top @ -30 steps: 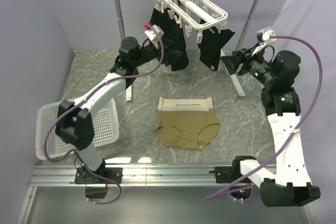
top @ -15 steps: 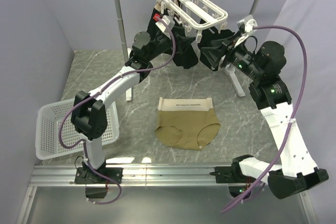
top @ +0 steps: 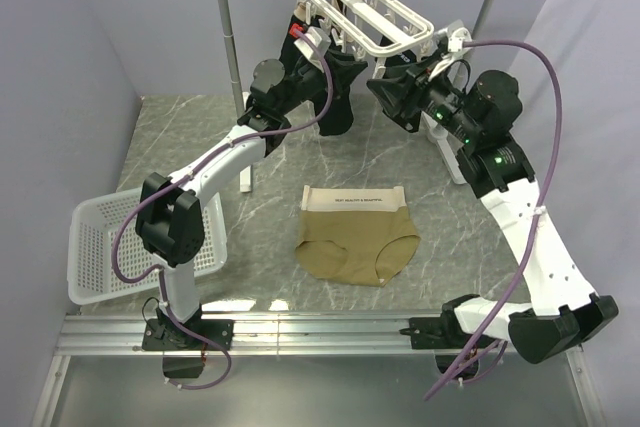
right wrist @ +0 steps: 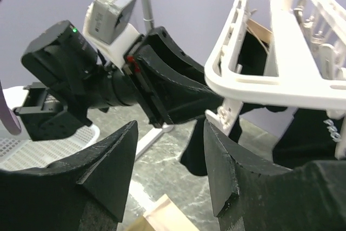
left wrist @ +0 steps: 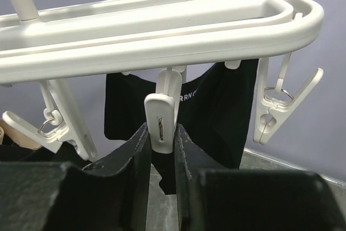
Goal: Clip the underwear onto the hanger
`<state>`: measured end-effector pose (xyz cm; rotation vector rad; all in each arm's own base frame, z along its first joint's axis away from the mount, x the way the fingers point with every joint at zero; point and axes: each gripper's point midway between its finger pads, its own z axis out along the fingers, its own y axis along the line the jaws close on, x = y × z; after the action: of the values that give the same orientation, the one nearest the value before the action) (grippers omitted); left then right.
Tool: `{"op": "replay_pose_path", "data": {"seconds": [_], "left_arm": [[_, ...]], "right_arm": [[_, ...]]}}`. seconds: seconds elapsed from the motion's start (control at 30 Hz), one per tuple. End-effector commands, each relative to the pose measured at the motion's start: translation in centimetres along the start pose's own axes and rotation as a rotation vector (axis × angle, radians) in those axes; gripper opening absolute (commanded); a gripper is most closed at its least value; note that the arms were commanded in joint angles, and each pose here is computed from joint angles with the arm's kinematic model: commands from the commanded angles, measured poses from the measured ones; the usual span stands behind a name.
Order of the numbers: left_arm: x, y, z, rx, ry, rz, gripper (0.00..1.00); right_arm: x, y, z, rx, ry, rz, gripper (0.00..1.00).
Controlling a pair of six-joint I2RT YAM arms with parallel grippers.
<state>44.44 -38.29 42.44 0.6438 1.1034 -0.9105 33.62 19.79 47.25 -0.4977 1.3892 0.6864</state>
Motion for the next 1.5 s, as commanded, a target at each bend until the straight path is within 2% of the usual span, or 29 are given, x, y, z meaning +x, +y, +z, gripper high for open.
{"op": "replay_pose_path", "data": {"seconds": [0.0,0.1,0.23,0.4,0.57,0.63,1.13,1.33,1.43,1.47], "left_arm": [[-3.4,-1.3,0.1,0.045,-0.066,0.039,0.23],[-3.6,-1.5,0.0,0.050,-0.064,0.045,0.18],[-3.7,-1.9,-0.2,0.058,-0.054,0.054,0.16],[-3.9,-2.5,-0.3,0.074,-0.049,0.048,0.15],[-4.0,-3.1,-0.4,0.095,-0.046,0.047,0.03],[-4.1,-3.3,-0.5,0.100,-0.046,0.049,0.00],[-3.9,-4.7,-0.8,0.160,-0.032,0.069,0.00],[-3.5,-5.4,-0.9,0.181,-0.015,0.066,0.00],[-2.9,-5.7,-0.8,0.193,0.001,0.068,0.00],[-2.8,-5.8,-0.9,0.195,0.005,0.067,0.00]], "right_arm": [[-3.8,1.0,0.8,-0.017,-0.114,-0.031,0.59],[-3.4,0.3,1.8,0.016,-0.108,-0.021,0.59],[-2.5,-0.8,3.0,0.072,-0.091,-0.015,0.59],[-1.3,-2.6,4.1,0.156,-0.071,-0.029,0.69],[-0.9,-4.2,4.6,0.223,-0.081,-0.048,0.78],[-0.7,-4.6,4.6,0.247,-0.082,-0.043,0.78],[-1.1,-5.2,6.3,0.247,-0.130,0.052,0.77],[-1.3,-4.9,7.0,0.227,-0.133,0.065,0.66],[-1.4,-4.9,7.1,0.223,-0.136,0.069,0.52],[-1.3,-4.8,7.1,0.221,-0.134,0.071,0.42]]}}
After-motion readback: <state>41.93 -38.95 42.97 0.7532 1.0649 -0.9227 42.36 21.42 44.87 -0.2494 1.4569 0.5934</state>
